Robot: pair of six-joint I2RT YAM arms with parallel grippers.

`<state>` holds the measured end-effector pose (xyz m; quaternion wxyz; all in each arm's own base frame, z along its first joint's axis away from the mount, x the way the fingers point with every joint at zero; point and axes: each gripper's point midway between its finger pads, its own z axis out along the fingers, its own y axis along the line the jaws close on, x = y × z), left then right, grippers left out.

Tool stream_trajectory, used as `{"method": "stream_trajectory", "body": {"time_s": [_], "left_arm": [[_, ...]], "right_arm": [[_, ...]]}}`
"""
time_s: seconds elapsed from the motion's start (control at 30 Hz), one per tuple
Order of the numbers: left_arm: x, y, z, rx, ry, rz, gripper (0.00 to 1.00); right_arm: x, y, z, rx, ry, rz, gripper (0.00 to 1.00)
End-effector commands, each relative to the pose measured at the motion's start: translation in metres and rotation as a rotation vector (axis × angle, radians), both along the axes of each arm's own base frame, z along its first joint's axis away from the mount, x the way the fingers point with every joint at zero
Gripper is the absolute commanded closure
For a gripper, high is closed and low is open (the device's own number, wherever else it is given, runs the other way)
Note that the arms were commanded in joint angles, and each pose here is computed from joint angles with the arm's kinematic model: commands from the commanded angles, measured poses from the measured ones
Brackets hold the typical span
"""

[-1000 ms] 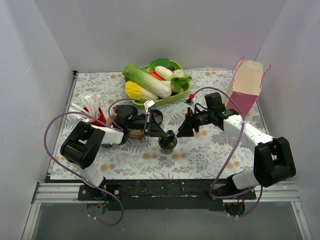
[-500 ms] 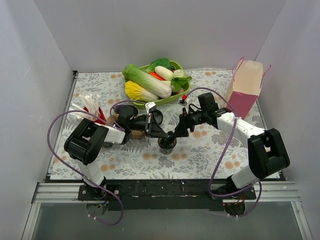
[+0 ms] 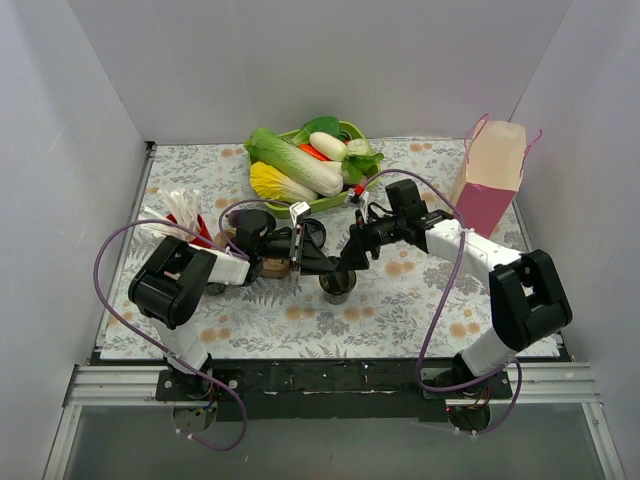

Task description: Pack the takeout coffee

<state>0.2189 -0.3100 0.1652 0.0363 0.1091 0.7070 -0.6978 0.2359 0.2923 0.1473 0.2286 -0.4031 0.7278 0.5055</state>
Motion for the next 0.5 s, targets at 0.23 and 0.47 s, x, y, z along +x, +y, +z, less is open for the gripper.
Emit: {"method": "stream_trajectory", "body": {"time_s": [0.23,0.47], "left_arm": [[0.016,0.003,0.007,0.056,-0.067,0.048,0.60],[0.020,0.004,-0.002,0.118,-0.086,0.061,0.60]], "right_arm": [[0.012,0.014,0.015,0.030,-0.066,0.013,0.24],[0.013,0.014,0.013,0.017,-0.068,0.004,0.25]]}}
